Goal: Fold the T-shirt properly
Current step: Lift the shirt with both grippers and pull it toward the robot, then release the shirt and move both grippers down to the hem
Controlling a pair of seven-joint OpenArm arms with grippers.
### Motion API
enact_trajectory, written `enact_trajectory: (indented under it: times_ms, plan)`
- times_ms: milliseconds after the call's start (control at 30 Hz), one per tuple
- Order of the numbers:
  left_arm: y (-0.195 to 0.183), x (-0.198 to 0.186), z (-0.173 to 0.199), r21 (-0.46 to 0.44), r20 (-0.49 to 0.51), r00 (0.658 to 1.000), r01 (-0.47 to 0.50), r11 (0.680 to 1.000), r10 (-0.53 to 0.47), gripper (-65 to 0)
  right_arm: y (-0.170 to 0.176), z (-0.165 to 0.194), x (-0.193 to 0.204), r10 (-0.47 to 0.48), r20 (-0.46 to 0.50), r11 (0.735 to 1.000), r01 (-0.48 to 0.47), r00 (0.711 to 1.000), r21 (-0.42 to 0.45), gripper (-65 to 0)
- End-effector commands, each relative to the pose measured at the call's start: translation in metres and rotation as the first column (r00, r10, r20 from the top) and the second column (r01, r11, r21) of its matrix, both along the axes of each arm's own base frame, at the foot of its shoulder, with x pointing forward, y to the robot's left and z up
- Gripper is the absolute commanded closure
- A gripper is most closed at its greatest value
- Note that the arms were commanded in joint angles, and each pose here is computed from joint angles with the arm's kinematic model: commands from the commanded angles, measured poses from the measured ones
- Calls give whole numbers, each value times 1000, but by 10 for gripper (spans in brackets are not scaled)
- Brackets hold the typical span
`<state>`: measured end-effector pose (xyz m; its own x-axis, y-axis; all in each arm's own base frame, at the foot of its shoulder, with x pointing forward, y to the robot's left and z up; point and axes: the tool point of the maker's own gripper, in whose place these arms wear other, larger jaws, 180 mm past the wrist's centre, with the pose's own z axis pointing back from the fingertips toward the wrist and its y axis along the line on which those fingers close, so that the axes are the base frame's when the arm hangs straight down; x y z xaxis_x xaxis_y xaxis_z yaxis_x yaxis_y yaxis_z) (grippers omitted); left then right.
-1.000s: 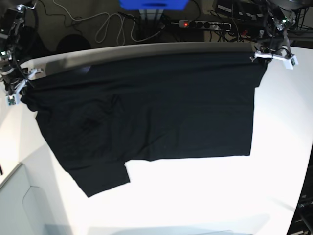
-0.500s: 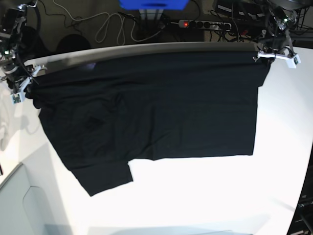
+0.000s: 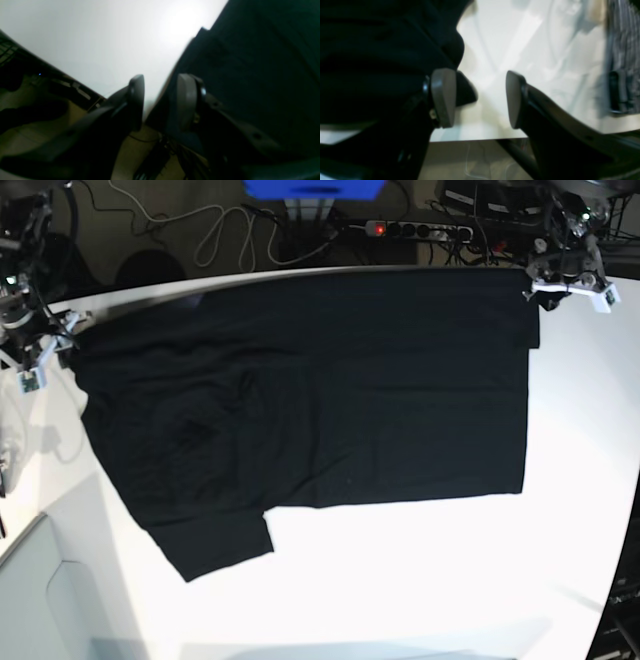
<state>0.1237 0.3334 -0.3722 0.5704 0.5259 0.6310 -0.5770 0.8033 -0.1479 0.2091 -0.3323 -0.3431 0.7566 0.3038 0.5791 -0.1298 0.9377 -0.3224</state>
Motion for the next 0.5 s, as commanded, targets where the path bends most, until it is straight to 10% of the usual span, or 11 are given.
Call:
enact_trajectory:
  times_ms: [0, 467]
  plan:
    - [5, 5, 10, 29, 28, 1000, 4, 1000, -5, -216, -3, 18, 7, 8, 54, 1000, -7, 999, -27, -310]
    - [11, 27, 47, 102, 128, 992, 6, 995, -19, -315, 4, 31, 17, 10, 74, 999, -7, 997, -36, -312]
